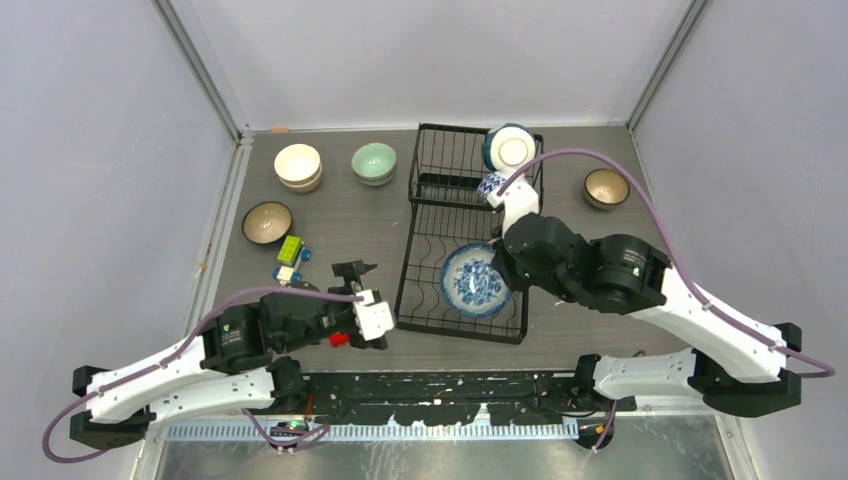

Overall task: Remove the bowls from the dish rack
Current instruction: Place the bowl at the center of the board.

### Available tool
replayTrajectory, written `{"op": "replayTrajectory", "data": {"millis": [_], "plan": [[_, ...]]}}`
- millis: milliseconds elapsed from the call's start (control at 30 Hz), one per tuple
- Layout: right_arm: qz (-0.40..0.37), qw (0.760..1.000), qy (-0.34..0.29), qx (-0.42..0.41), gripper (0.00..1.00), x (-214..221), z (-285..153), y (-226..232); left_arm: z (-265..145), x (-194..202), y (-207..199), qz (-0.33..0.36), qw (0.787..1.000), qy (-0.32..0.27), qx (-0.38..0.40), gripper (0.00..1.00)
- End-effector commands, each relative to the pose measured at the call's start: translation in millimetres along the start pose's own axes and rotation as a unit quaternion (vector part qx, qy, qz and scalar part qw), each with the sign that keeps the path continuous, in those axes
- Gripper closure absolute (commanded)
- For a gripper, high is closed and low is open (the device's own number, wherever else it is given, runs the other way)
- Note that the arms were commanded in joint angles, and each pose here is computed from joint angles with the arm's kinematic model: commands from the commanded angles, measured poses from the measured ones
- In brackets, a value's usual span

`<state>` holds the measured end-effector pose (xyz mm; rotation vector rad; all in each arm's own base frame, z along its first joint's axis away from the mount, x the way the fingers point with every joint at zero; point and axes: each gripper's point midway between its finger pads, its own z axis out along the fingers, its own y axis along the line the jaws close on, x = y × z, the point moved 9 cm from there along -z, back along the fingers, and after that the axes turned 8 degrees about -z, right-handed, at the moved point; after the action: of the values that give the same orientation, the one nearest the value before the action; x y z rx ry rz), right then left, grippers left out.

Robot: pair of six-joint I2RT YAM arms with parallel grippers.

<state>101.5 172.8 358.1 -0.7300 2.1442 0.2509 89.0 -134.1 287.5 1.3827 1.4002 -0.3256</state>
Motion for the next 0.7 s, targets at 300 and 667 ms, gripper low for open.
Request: {"op": "replayTrajectory", "data": {"millis": [300, 667], "plan": [[0.184, 0.945, -0.160, 0.219, 0.99, -70.3, -53.2, -107.2, 17.9, -4.3, -7.4, -0.367, 0.915, -0.082, -0.144, 0.00], [0.360, 0.825, -0.180, 0.397, 0.99, -19.1, -49.9, -175.1, 15.0, 34.3, -15.8, -0.500, 0.824, -0.075, -0.256, 0.00]]}}
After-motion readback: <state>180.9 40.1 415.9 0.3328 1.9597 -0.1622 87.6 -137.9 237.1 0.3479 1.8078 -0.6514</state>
